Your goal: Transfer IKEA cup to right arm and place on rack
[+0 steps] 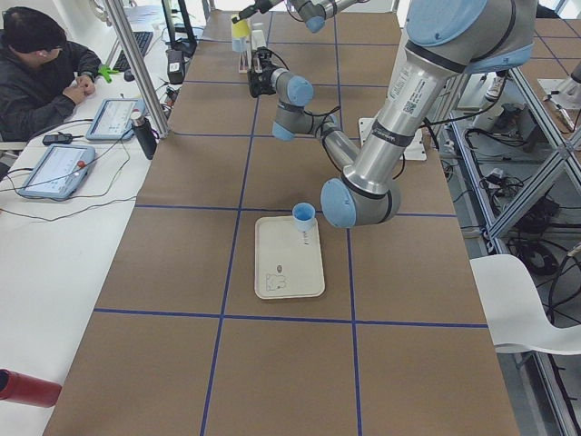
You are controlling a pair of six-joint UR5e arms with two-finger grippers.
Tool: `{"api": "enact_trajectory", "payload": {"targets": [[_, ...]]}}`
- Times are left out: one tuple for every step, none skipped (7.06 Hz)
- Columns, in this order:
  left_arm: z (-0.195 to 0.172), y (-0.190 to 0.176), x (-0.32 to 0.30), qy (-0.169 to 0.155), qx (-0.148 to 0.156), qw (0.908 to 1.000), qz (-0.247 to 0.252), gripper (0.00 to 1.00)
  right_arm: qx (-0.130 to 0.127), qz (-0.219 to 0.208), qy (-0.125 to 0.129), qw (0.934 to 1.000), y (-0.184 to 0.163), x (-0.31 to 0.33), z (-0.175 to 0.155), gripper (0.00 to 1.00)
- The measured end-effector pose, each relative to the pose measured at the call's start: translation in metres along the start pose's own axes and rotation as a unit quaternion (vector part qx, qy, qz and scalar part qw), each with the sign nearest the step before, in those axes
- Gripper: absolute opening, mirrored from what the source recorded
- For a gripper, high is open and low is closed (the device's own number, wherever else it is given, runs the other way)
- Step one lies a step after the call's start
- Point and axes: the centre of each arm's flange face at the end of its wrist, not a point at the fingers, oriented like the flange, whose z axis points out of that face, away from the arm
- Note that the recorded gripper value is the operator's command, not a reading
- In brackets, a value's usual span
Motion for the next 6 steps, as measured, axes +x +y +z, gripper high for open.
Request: {"api": "enact_trajectory", "payload": {"targets": [[-0.029, -0.013, -0.003, -0.027, -0.005, 0.9991, 0.031, 1.00, 0.001, -0.058, 0.033, 0.9978, 0.006, 0.029, -0.005, 0.00], [-0.050, -0.024, -0.007, -0.045, -0.011, 0.9977, 0.050, 1.00, -0.002, -0.099, 0.057, 0.9934, 0.012, 0.053, -0.011, 0.00], [-0.060, -0.031, -0.009, -0.054, -0.015, 0.9967, 0.058, 1.00, -0.007, -0.120, 0.074, 0.9899, 0.018, 0.071, -0.013, 0.00], [-0.064, -0.033, -0.009, -0.057, -0.017, 0.9964, 0.061, 1.00, -0.011, -0.129, 0.084, 0.9880, 0.022, 0.080, -0.013, 0.00], [-0.065, -0.034, -0.009, -0.058, -0.018, 0.9963, 0.061, 1.00, -0.016, -0.133, 0.090, 0.9869, 0.026, 0.086, -0.010, 0.00], [-0.065, -0.034, -0.009, -0.058, -0.018, 0.9962, 0.062, 1.00, -0.020, -0.134, 0.094, 0.9863, 0.029, 0.090, -0.007, 0.00]]}}
